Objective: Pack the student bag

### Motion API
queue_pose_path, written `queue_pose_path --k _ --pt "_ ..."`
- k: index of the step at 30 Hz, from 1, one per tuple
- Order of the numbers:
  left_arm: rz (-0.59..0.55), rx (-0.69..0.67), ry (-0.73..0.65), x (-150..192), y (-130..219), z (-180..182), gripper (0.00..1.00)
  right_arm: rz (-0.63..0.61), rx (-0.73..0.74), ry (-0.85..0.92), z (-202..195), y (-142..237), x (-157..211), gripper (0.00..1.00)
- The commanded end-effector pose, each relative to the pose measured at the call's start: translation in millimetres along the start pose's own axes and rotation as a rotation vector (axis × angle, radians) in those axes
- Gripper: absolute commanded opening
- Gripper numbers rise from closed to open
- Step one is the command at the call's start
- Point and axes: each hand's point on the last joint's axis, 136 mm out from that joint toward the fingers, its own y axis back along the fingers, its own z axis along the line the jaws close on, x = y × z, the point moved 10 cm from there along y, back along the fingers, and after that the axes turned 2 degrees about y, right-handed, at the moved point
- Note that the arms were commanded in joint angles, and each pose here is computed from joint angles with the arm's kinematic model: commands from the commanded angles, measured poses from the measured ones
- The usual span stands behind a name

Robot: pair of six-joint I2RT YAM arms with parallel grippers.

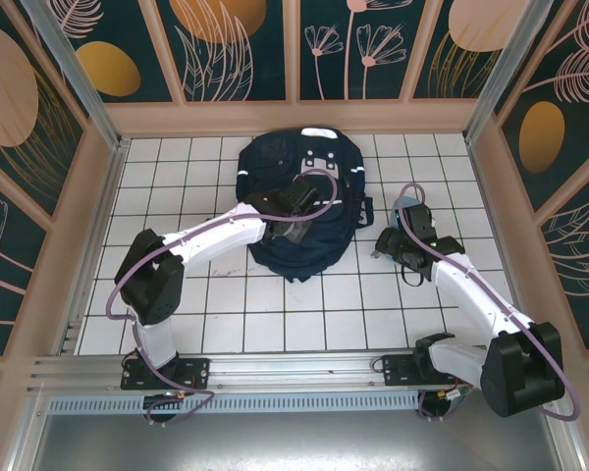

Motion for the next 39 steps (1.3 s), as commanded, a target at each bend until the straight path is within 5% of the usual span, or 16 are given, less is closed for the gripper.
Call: queue_pose_path --k 1,12,21,26,30,39 --pt "-0.091 -0.066 0.053 -16.8 21.9 14.9 0.8 -0.024 -0.032 -0.002 2.8 5.4 -4.7 0.71" --pt "-0.126 -0.131 0.039 -17.7 28.7 22.5 0.65 -0.018 -0.051 -0.003 4.6 4.9 -4.4 0.71" --pt "-0.19 -0.111 -0.194 13.4 3.7 14.0 0.61 -0.013 -0.082 -0.003 8.0 2.6 -3.7 0.71" --pt "-0.319 -0.208 -0.191 3.7 9.4 21.1 0.4 -0.014 -0.089 0.003 10.3 3.4 -3.5 0.71" --pt "-0.351 -0.225 -0.19 -5.1 9.4 20.8 0.35 -0.016 -0.09 0.007 11.3 4.5 -3.4 0.71" --pt "-0.448 -0.063 -0.201 -13.7 24.2 14.1 0.16 0.006 -0.167 0.077 23.3 16.6 -1.2 0.65"
